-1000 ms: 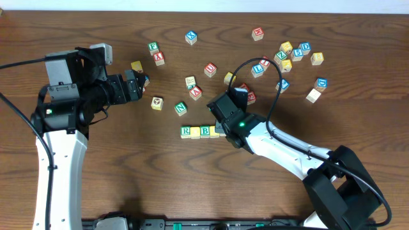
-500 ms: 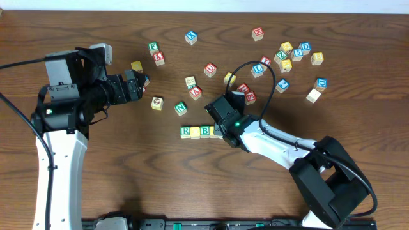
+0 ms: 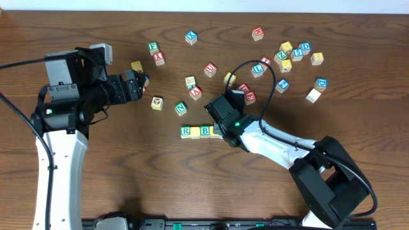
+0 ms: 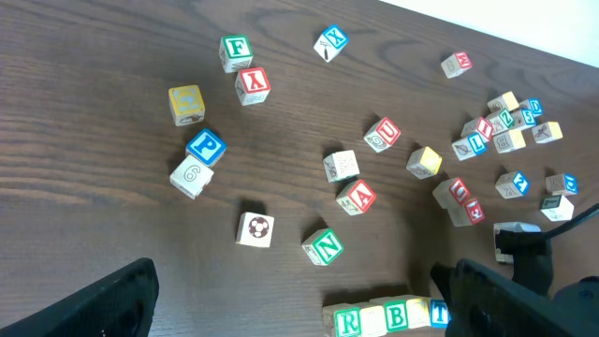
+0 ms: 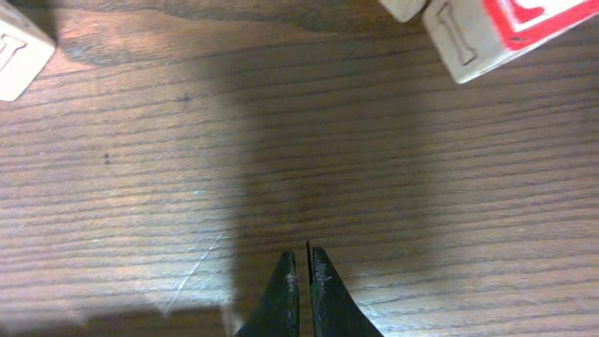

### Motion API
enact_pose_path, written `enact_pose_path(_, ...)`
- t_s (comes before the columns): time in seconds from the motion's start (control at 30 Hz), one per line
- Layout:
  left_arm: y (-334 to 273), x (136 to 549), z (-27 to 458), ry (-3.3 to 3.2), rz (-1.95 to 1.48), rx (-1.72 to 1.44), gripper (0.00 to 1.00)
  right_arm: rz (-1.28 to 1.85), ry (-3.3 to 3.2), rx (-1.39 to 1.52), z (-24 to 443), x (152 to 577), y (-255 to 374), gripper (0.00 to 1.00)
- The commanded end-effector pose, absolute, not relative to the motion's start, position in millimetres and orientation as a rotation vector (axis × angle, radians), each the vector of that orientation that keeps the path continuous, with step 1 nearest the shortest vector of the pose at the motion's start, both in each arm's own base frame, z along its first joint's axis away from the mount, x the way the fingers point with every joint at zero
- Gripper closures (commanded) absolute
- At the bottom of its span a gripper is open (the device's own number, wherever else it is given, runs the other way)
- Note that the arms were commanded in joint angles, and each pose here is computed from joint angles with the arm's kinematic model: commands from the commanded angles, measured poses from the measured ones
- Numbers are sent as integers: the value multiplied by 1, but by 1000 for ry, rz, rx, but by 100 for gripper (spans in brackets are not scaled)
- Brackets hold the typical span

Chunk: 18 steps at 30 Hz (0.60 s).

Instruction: Spell out ROBOT

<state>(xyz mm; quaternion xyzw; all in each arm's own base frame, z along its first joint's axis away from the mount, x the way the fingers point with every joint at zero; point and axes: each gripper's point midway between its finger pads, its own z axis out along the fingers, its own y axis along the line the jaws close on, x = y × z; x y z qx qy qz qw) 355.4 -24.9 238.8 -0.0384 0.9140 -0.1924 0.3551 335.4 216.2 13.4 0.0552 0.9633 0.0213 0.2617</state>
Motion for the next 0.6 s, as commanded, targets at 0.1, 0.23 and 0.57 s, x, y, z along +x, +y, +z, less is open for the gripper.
enact_pose_path(0.1, -25, 358, 249, 2336, -501, -78, 2, -86, 2591, 204, 14, 341, 187, 99)
enact_pose_path(0.23, -25, 358, 249, 2336, -501, -78, 2, -151, 2651, 268, 10, 328, 171, 99)
enact_pose_path(0.57, -25, 358, 249, 2336, -501, -78, 2, -116, 2782, 205, 12, 297, 180, 99)
